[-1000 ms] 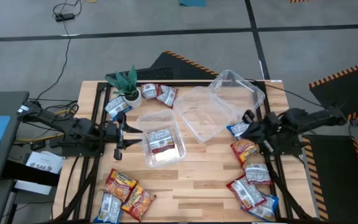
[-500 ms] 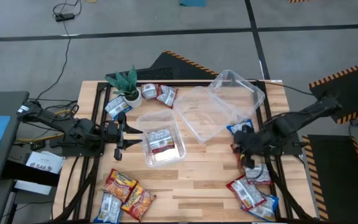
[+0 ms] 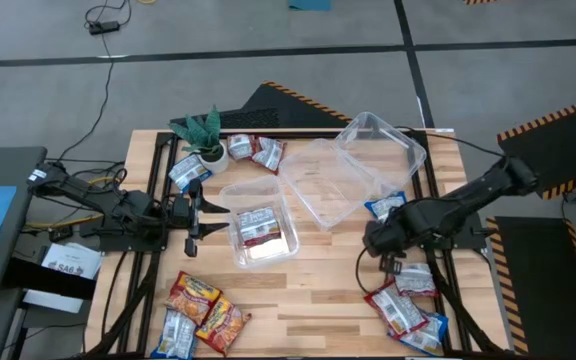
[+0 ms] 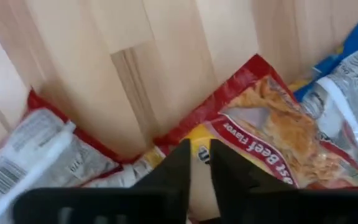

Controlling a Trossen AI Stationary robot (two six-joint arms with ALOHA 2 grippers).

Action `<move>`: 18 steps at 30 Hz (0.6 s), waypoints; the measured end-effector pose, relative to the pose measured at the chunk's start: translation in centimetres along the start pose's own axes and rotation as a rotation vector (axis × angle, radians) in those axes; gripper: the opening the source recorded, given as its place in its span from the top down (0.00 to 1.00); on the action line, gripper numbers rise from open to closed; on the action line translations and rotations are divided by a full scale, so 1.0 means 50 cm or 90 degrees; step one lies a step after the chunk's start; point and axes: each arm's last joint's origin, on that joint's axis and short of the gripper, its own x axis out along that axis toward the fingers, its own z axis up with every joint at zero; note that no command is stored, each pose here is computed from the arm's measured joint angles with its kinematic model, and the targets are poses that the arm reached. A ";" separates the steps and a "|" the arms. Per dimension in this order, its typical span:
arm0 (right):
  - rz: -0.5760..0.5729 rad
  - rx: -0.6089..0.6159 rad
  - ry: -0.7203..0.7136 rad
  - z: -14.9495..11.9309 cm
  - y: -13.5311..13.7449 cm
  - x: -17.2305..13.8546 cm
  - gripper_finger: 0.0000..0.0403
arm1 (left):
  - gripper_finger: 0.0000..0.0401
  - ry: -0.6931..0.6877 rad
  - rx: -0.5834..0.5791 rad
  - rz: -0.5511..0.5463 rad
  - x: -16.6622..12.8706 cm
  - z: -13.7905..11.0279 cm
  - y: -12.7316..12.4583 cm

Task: Sort Maruchan noodles
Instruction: Put the red noodle pack into the bottom bin

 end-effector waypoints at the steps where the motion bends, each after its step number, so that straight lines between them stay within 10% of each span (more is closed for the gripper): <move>1: -0.008 0.007 -0.003 -0.002 -0.008 0.002 0.74 | 0.64 0.001 -0.002 0.000 0.000 0.000 0.000; 10: -0.081 0.051 -0.066 -0.030 -0.071 0.034 0.39 | 0.64 0.003 -0.001 0.000 0.000 -0.001 0.000; 18: -0.088 0.051 -0.083 -0.024 -0.087 0.059 0.36 | 0.64 0.016 -0.016 0.000 0.000 -0.005 0.000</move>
